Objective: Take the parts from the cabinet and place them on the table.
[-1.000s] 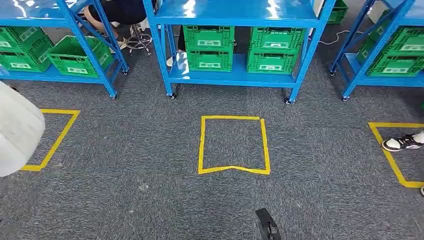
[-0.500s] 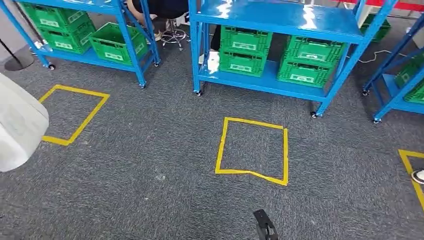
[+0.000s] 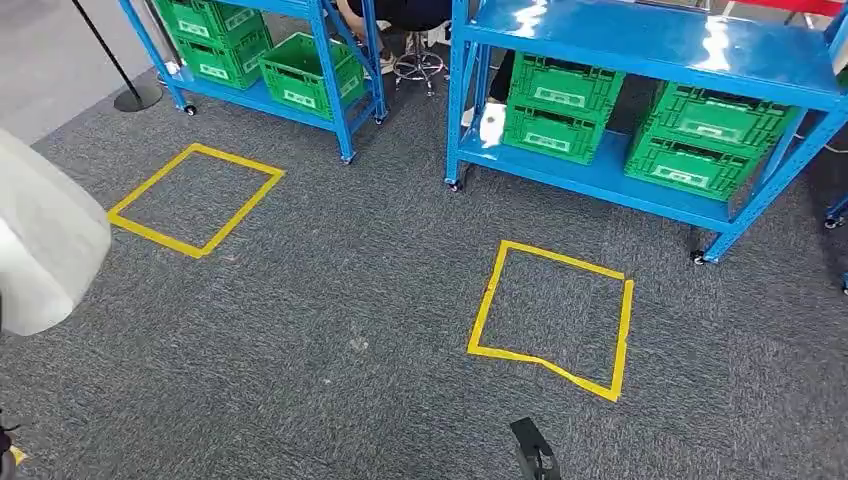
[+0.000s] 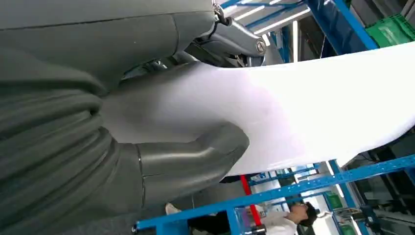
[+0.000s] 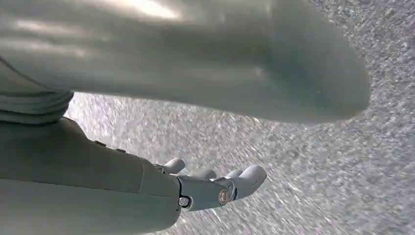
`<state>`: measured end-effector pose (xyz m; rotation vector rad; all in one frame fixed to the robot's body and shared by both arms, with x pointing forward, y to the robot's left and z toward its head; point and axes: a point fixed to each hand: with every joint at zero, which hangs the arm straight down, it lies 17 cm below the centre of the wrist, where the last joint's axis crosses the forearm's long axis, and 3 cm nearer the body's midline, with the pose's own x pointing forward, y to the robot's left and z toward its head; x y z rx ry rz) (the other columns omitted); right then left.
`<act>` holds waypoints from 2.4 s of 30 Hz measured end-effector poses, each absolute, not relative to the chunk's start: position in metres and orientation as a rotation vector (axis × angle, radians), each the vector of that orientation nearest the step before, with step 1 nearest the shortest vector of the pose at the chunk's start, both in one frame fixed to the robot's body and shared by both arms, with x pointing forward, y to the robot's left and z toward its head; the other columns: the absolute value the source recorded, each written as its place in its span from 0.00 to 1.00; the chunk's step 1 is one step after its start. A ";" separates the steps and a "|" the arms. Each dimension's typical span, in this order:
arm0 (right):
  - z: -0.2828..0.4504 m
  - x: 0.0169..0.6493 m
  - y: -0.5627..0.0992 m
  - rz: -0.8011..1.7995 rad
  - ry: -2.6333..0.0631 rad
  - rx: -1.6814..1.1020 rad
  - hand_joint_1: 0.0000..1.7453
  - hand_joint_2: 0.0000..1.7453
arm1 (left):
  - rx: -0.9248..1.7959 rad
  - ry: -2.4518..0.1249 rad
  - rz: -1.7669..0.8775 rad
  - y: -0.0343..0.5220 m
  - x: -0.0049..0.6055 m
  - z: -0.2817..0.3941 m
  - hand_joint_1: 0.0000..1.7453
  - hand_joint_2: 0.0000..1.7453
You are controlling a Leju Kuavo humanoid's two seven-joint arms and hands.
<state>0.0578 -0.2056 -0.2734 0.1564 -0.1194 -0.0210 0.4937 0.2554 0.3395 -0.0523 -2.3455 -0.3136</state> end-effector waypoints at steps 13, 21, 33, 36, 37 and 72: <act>-0.274 0.058 -0.206 -0.039 -0.115 0.153 0.00 0.00 | -0.074 -2.332 -0.336 0.250 0.495 0.335 1.00 1.00; -0.275 0.049 -0.205 -0.064 -0.081 0.147 0.00 0.00 | -0.125 -2.332 -0.335 0.225 0.507 0.338 1.00 1.00; -0.274 0.050 -0.200 -0.072 -0.084 0.152 0.00 0.00 | -0.118 -2.320 -0.337 0.224 0.514 0.336 1.00 1.00; -0.274 0.050 -0.198 -0.075 -0.085 0.156 0.00 0.00 | -0.117 -2.307 -0.338 0.224 0.515 0.331 1.00 1.00; -0.274 0.051 -0.198 -0.078 -0.088 0.157 0.00 0.00 | -0.121 -2.307 -0.341 0.223 0.515 0.331 1.00 1.00; -0.273 0.047 -0.196 -0.056 -0.095 0.172 0.00 0.00 | -0.091 -2.303 -0.338 0.225 0.514 0.325 1.00 1.00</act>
